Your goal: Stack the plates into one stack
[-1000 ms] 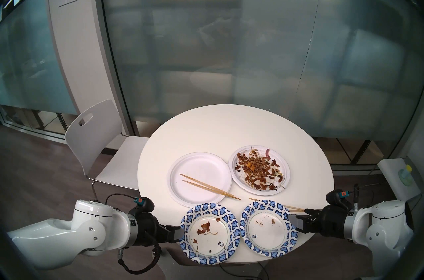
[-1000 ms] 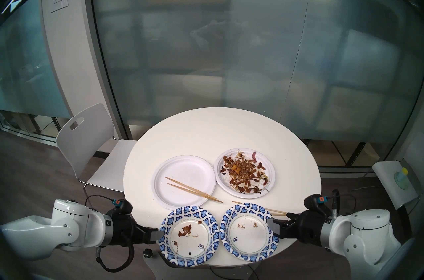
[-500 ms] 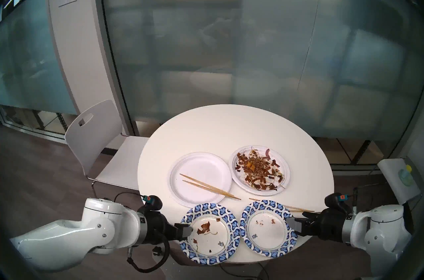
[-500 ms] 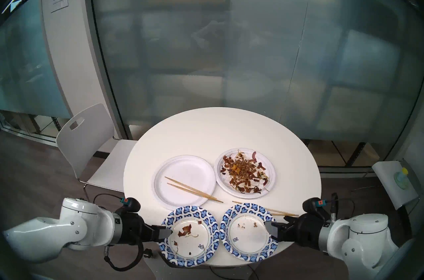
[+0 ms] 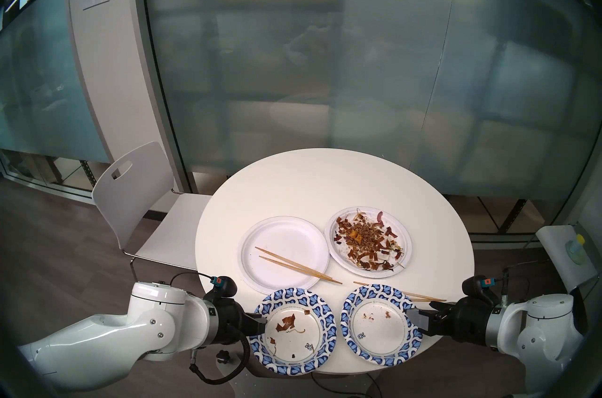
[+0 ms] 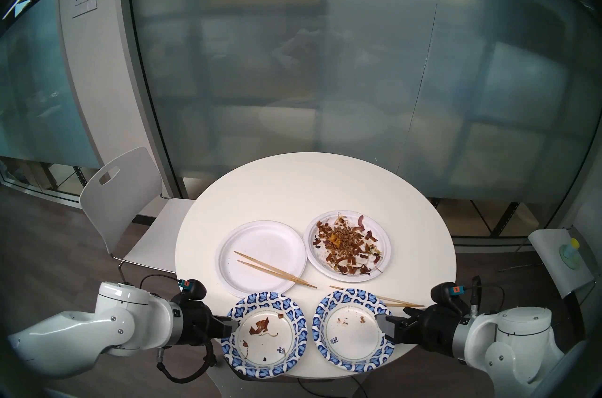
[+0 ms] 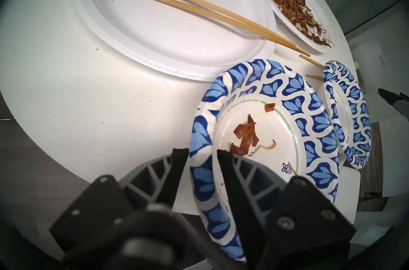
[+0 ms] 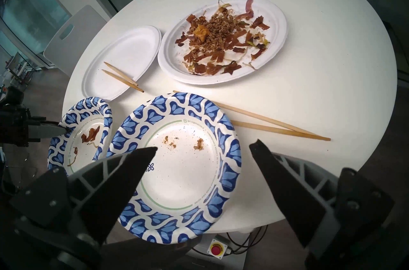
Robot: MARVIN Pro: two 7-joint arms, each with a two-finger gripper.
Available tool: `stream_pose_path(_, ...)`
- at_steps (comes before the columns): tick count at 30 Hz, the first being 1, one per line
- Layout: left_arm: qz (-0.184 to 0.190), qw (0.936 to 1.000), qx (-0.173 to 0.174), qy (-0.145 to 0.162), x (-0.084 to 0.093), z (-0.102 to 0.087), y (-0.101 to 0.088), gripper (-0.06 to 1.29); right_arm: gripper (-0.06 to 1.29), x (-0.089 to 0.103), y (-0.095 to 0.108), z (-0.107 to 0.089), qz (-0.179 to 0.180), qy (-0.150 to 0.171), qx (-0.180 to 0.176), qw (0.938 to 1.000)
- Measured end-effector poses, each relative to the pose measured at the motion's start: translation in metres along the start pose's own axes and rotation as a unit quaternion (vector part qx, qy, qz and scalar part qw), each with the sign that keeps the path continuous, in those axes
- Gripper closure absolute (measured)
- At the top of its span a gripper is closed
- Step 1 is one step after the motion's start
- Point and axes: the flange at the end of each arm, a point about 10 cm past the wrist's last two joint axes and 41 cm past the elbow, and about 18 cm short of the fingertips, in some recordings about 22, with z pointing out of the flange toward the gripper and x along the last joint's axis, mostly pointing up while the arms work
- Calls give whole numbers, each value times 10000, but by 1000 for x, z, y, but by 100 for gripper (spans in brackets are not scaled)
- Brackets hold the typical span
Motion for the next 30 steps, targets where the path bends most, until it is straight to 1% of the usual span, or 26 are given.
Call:
stream_pose_path(5, -54, 10000, 66, 6, 1, 3, -4, 70, 1, 0, 1, -1, 4, 9, -2, 10000)
stream_pose_path(11, -266, 9996, 128, -9, 1, 10, -12, 79, 1, 0, 1, -2, -8, 14, 14, 10000)
stream_pose_path(13, -351, 9993, 121, -6, 2, 11, -13, 88, 1, 1, 1, -2, -29, 20, 22, 10000)
stream_pose_path(17, -457, 9989, 90, 5, 5, 12, -14, 91, 1, 4, 1, -2, -67, 34, 41, 10000)
stream_pose_path(22, -456, 9989, 62, 48, 9, 8, -12, 94, 1, 6, 0, -1, -104, 51, 65, 9999)
stream_pose_path(23, -428, 9991, 51, 54, 11, 6, -11, 98, 1, 7, 0, -1, -110, 53, 73, 9999)
stream_pose_path(26, -350, 9994, 19, 39, 13, 1, -8, 102, 1, 7, -1, 1, -115, 47, 109, 9999)
stream_pose_path(28, -319, 9995, -10, 6, 13, -2, -7, 113, 1, 6, -2, 2, -113, 38, 137, 9998)
stream_pose_path(30, -316, 9995, -46, -43, 13, -4, -6, 115, 1, 6, -3, 3, -111, 32, 158, 9998)
